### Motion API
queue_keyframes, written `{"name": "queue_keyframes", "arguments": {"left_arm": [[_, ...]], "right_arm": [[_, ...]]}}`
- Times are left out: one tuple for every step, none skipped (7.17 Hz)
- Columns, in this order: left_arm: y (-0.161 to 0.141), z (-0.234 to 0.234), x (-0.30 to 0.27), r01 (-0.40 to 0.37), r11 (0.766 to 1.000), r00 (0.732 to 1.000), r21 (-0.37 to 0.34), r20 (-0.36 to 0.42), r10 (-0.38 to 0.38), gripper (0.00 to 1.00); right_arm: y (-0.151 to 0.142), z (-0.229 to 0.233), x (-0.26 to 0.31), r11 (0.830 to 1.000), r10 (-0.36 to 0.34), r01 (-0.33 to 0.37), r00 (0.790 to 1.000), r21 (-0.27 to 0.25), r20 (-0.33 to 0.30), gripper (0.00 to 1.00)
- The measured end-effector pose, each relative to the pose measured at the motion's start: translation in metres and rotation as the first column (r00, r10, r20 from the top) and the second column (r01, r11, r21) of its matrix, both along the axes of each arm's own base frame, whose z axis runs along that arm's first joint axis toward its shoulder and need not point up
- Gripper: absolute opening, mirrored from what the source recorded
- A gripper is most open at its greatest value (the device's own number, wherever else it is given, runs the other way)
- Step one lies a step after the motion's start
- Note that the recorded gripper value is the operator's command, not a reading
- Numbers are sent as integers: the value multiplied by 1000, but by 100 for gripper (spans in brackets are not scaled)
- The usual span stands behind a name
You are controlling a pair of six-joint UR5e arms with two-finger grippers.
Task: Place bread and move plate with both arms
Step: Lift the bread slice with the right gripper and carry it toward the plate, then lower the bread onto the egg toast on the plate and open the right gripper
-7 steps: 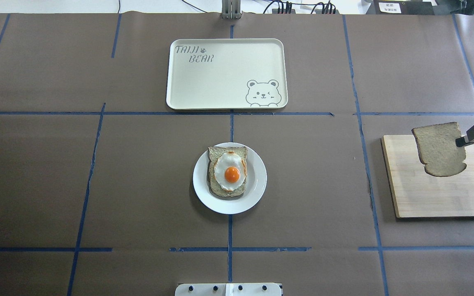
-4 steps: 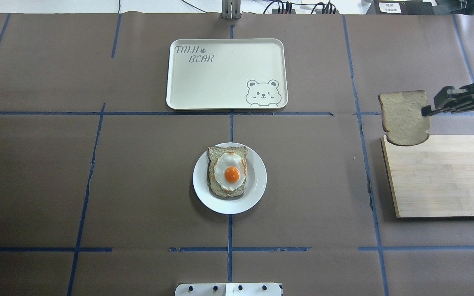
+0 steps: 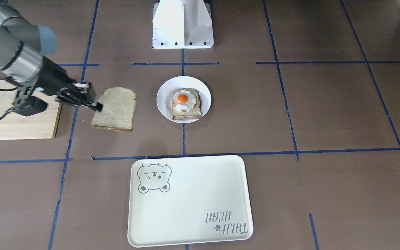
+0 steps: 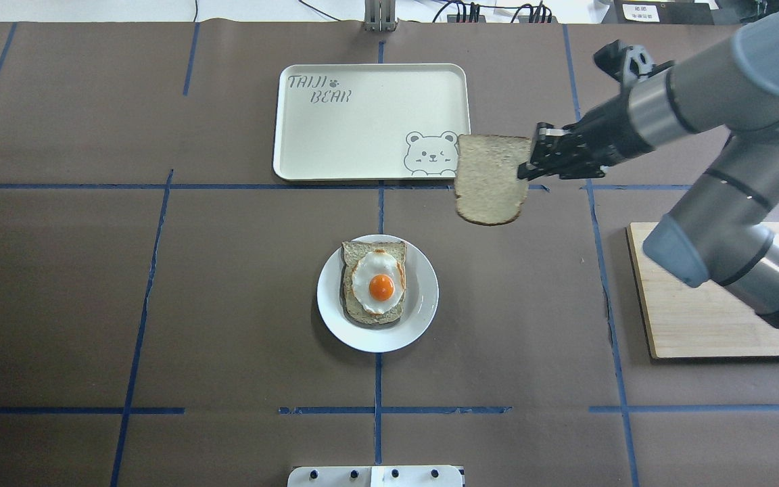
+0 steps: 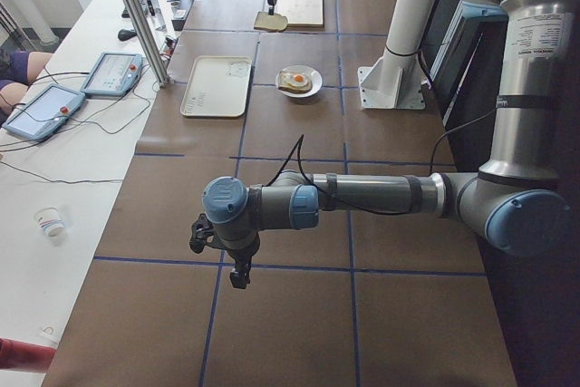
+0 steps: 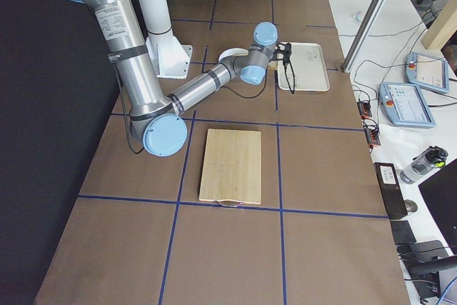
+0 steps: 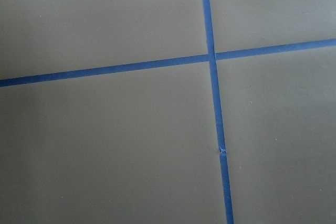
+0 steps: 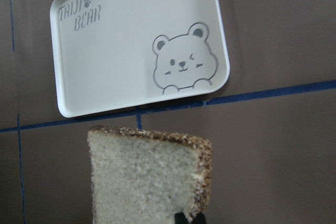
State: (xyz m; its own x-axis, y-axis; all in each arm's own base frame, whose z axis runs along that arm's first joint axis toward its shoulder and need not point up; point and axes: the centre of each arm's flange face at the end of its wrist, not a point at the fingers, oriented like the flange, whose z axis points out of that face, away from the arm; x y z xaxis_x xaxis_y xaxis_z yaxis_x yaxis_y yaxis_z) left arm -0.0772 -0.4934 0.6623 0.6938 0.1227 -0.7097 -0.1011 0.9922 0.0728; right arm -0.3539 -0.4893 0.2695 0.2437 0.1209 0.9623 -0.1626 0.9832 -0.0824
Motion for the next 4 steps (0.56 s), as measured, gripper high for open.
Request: {"name": "queue_keyframes", "arguments": {"left_arm": [[0,-1,2,2,1000,1000,-1,-22,-2,100],[0,-2,3,3,1000,999,-1,-38,-3,100],[0,-2,3,3,1000,999,-2,-44,-3,100],[0,-1,3,3,1000,999,-3,-46,-3,100]], "right_arm": [[25,-21,-50,999,34,-34,999,3,7,0],[54,-30,-92,998,55,-55,998,13,5,0],[78,-31,-123,998,65,-65,998,25,-4,0],[102,-29,-149,997,73,-73,997,40,-18,0]]}}
